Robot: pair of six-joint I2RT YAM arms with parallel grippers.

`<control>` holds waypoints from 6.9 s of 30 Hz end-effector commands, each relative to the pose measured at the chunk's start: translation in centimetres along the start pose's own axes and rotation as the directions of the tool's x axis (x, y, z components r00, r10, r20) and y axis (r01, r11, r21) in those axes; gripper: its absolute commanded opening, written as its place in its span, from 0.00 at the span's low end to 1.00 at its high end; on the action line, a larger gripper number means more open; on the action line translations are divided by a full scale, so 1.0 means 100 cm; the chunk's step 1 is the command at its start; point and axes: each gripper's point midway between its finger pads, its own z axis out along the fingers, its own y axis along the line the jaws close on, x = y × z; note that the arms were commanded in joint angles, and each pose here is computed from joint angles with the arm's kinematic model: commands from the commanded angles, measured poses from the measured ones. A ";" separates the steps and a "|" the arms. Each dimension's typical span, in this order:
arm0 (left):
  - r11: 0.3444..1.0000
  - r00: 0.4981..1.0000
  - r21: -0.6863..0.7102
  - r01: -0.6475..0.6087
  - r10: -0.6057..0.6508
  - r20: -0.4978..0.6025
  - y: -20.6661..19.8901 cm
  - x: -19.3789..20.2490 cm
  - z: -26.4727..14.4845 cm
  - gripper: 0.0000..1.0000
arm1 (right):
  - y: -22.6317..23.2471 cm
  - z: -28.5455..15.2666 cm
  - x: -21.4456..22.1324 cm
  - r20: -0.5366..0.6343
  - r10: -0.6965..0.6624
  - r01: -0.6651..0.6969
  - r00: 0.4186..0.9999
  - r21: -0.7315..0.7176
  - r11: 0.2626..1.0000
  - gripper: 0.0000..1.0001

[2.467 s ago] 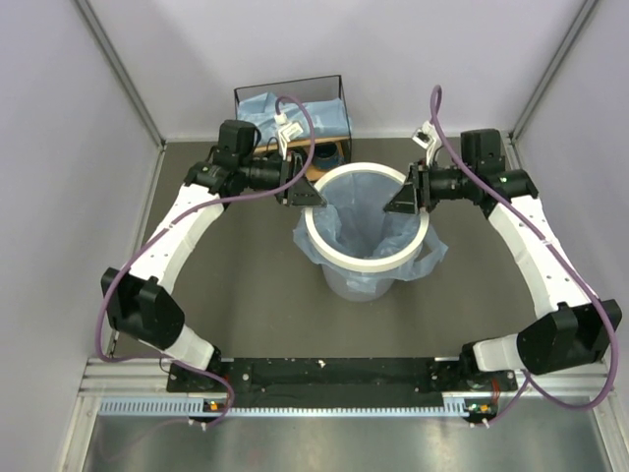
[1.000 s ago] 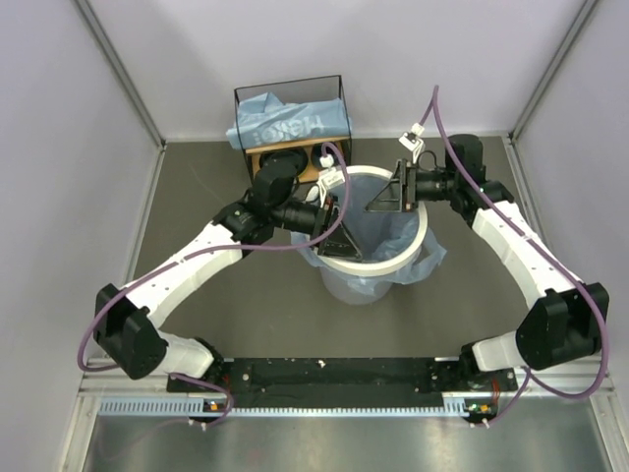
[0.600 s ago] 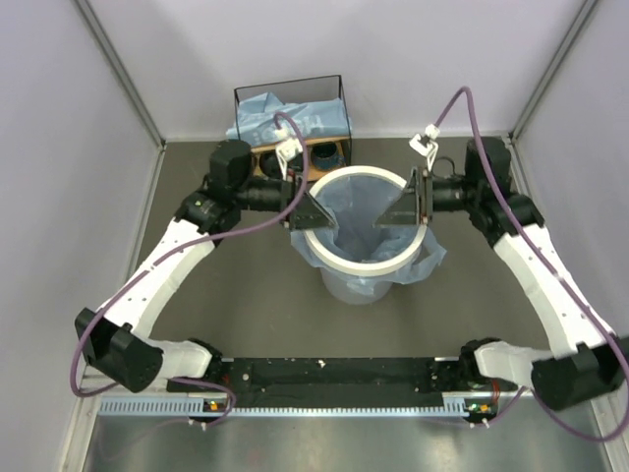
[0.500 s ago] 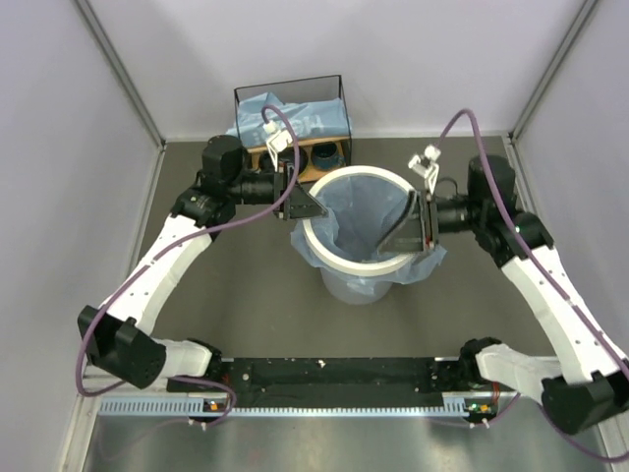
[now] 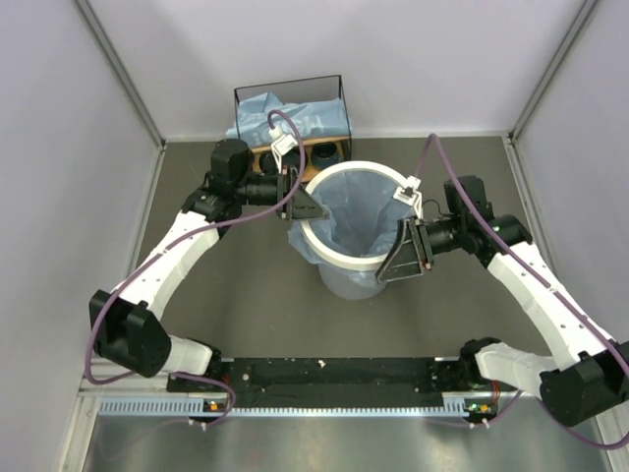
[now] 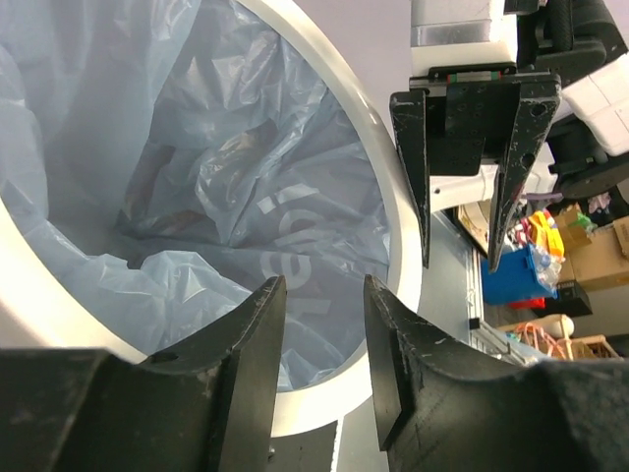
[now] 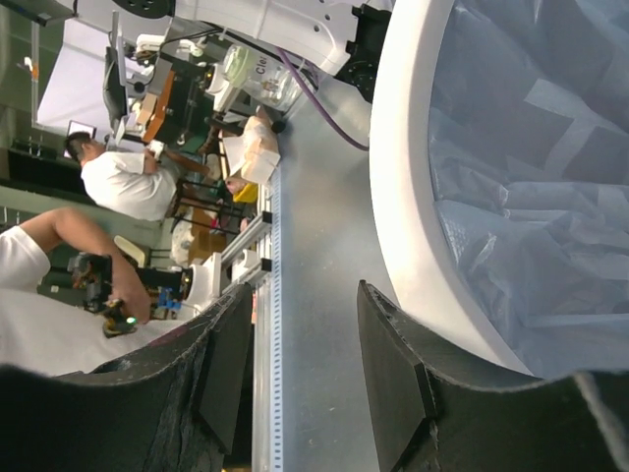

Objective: Put the trash bags into the trash bin

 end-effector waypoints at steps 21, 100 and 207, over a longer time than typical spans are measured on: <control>0.999 0.999 -0.002 0.040 -0.040 -0.003 -0.018 -0.019 -0.008 0.48 | -0.059 -0.042 -0.094 0.154 -0.017 -0.016 0.988 0.209 0.978 0.50; 0.979 0.919 0.204 0.010 0.072 -0.388 -0.081 0.097 0.111 0.08 | -0.142 -0.125 -0.136 0.000 -0.212 0.125 0.977 0.805 0.580 0.57; 0.675 0.720 0.258 -0.691 0.675 0.159 -0.085 0.078 0.055 0.23 | 0.002 -0.052 -0.071 0.254 -0.018 -0.027 0.967 0.169 0.985 0.51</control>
